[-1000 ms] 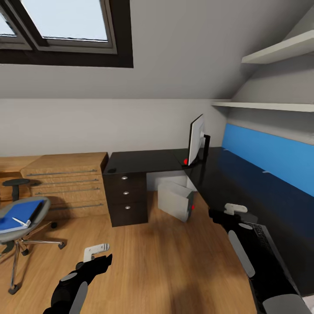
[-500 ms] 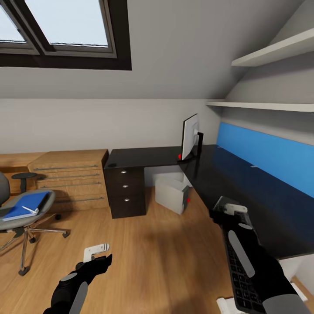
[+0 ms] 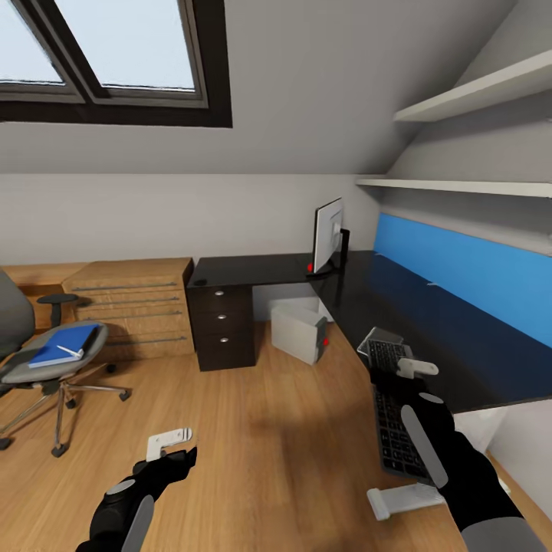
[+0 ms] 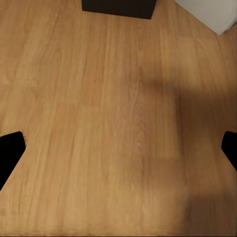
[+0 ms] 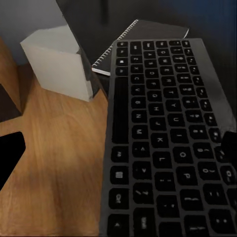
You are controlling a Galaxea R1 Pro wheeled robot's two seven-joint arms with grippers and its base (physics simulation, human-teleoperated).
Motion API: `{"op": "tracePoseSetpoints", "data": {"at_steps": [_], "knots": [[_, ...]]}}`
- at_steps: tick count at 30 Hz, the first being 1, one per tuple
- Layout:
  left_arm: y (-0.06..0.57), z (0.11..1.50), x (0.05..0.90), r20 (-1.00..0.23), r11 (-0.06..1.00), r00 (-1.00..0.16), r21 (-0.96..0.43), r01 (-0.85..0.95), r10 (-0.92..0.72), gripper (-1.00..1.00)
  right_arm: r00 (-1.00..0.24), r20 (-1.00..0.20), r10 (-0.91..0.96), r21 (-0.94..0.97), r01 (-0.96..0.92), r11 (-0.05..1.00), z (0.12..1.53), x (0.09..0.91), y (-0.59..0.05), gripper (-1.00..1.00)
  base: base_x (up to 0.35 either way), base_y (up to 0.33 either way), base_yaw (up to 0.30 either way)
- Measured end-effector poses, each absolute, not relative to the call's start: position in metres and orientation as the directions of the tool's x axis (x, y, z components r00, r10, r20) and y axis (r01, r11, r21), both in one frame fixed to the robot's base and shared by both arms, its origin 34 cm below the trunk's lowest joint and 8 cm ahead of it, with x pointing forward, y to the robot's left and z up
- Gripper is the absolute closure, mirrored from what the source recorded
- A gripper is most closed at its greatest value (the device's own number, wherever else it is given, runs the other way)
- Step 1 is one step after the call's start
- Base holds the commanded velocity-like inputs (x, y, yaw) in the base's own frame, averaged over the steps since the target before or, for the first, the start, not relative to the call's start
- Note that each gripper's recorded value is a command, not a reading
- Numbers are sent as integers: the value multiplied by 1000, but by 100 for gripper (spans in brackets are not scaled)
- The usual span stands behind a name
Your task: In the bedroom, organize the workspace by keeping the computer under the desk, ensuring the monitor is on the desk, placing the keyboard on the desk next to the monitor, placing the mouse on the desk next to the keyboard, moving the folder from the swivel chair onto the desk next to the mouse, stacking the notebook on top of the folder with the pen on top of the notebook, and positioning the swivel chair next to the desk.
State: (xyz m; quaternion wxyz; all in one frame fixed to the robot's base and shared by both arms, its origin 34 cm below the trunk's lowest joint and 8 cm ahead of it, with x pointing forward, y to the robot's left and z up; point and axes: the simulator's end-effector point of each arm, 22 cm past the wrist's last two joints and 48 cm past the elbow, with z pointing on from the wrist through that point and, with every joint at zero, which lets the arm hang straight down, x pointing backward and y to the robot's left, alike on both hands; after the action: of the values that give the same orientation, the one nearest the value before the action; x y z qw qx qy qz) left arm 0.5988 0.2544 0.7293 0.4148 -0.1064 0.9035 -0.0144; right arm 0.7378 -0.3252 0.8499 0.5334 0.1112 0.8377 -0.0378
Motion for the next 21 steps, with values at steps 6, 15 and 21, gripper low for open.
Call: {"op": "tracePoseSetpoints", "data": {"at_steps": [6,15,21], "knots": [[254,729,599,-746,977,-634,-114,-180,-204,-100,-407,-902,146,55,227,972,850,738,-325,-100,-337,0,0],[253,730,599,-747,978,-633,-115,-176,-202,-100,-407,-901,147,56,227,972,850,737,-325,-100,-286,-28,0],[251,731,599,-749,978,-631,-118,-173,-202,-100,-407,-902,147,55,229,972,850,737,-326,-100,-74,-19,0]]}}
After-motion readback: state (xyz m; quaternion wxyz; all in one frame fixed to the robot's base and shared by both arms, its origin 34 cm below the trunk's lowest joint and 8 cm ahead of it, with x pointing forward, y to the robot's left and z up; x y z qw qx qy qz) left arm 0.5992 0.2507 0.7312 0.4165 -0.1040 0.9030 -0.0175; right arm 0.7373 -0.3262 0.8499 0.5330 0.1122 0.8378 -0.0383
